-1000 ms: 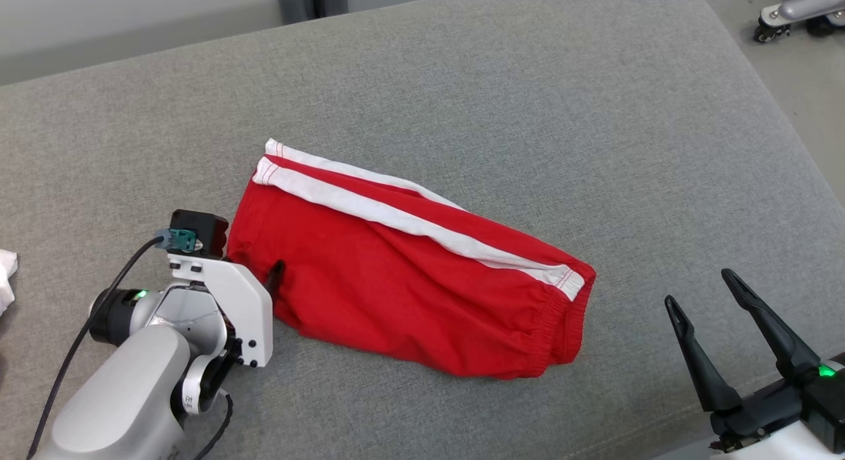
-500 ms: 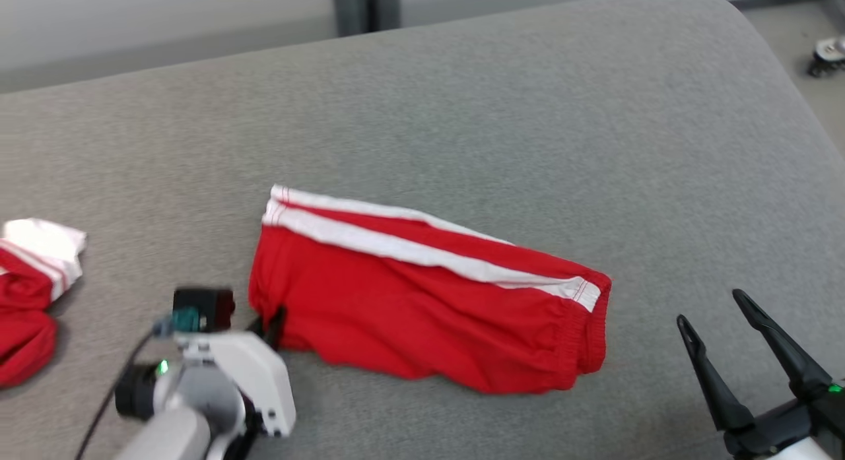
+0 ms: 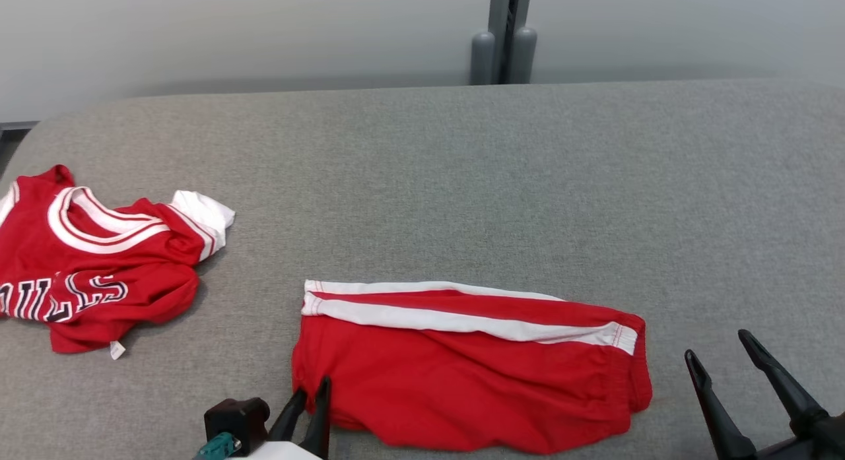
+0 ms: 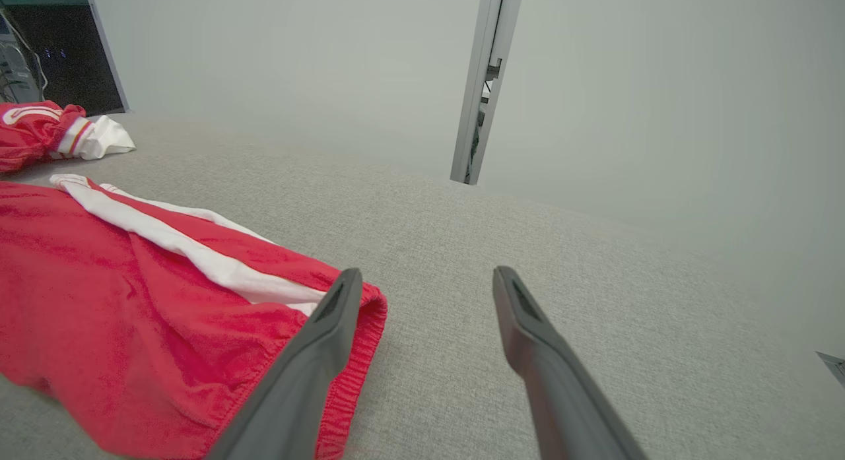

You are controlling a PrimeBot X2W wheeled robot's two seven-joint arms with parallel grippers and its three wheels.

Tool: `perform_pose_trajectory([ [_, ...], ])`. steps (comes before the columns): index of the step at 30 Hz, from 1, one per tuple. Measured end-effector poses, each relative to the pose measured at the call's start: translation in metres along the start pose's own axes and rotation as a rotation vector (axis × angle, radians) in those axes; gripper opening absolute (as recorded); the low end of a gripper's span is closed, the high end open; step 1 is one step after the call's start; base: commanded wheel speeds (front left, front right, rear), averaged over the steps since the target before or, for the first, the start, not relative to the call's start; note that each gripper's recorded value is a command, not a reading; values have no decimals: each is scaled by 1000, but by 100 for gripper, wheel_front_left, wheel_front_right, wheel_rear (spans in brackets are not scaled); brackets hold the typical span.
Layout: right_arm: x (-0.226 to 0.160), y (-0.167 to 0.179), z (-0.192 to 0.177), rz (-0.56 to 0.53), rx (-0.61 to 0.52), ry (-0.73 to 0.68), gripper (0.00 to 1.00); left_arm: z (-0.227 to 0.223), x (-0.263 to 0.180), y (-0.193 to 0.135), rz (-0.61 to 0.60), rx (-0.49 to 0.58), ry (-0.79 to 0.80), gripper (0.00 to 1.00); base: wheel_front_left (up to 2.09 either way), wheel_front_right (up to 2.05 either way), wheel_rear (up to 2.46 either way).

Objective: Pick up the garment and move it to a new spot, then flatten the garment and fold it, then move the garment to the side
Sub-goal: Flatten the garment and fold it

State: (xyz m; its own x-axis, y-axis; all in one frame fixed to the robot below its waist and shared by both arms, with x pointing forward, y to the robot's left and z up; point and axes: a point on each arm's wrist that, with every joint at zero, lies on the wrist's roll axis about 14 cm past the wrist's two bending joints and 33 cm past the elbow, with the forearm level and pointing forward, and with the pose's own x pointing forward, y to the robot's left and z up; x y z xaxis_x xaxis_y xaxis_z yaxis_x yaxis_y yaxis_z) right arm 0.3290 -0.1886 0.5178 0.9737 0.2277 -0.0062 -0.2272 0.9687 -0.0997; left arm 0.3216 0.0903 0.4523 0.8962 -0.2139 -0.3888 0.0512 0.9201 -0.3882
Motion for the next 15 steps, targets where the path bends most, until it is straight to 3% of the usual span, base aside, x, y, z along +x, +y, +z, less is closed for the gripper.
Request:
perform_pose_trajectory([
  [1, 1, 4, 1, 9, 11, -7, 100, 3, -3, 2, 7, 20, -27, 100, 0, 0, 0],
  [6, 3, 29, 5, 42, 98, -31, 100, 21, -26, 27, 106, 124, -209, 100, 0, 0, 0],
  [15, 9, 43, -39, 26, 173, 97, 100, 15, -47, 55, 224, 195, -246, 100, 0, 0, 0],
])
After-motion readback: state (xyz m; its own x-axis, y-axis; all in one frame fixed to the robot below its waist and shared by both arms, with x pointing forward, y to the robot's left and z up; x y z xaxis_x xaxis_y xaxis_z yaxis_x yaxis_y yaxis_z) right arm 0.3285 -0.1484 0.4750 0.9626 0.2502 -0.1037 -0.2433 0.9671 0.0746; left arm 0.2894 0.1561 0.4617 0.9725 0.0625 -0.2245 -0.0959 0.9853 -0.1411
